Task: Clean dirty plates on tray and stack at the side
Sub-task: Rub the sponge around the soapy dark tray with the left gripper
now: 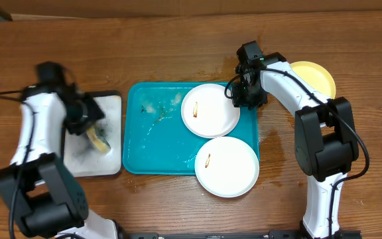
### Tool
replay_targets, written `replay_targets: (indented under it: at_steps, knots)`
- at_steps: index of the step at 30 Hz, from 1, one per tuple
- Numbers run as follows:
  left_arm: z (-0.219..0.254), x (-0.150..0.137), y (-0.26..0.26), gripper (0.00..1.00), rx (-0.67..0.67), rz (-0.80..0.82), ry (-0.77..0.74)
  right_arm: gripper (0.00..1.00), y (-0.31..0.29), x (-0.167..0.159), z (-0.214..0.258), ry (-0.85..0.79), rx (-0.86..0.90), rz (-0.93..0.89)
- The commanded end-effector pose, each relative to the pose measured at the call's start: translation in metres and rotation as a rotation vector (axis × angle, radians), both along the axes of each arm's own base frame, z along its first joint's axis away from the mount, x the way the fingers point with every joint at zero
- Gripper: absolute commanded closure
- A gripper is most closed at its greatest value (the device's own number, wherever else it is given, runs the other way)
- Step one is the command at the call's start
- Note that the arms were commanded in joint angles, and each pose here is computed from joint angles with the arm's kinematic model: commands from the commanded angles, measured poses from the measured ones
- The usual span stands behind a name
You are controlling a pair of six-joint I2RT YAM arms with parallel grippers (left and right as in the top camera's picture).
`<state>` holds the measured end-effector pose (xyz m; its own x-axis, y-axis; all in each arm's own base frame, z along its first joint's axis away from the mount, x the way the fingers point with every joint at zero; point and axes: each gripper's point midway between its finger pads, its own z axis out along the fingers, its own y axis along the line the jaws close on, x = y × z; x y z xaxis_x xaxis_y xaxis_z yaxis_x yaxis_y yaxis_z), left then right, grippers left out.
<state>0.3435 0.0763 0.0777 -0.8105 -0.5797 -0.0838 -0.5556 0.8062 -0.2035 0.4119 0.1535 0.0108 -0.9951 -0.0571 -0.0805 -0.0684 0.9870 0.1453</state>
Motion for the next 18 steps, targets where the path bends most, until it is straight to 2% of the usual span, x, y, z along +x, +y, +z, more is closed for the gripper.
replay_targets:
  at_steps: [1,3,6,8,18]
  knots:
    - [-0.015,-0.003,-0.019,0.43,0.088,-0.018,0.031,0.62,0.003,0.000,0.010,-0.015,0.013,0.002]
    - [-0.017,-0.005,-0.018,0.41,0.145,-0.020,0.048,0.62,0.003,0.000,0.010,-0.014,0.013,0.002]
    - [-0.018,-0.011,-0.016,0.53,0.187,-0.028,0.078,0.62,0.003,0.000,0.010,-0.015,0.013,0.002]
    - [-0.018,-0.017,-0.013,0.57,0.208,-0.027,0.104,0.62,0.003,0.000,0.010,-0.015,0.013,0.001]
    - [-0.020,-0.042,0.013,0.55,0.312,0.002,0.201,0.62,0.003,-0.001,0.010,-0.013,0.012,0.001]
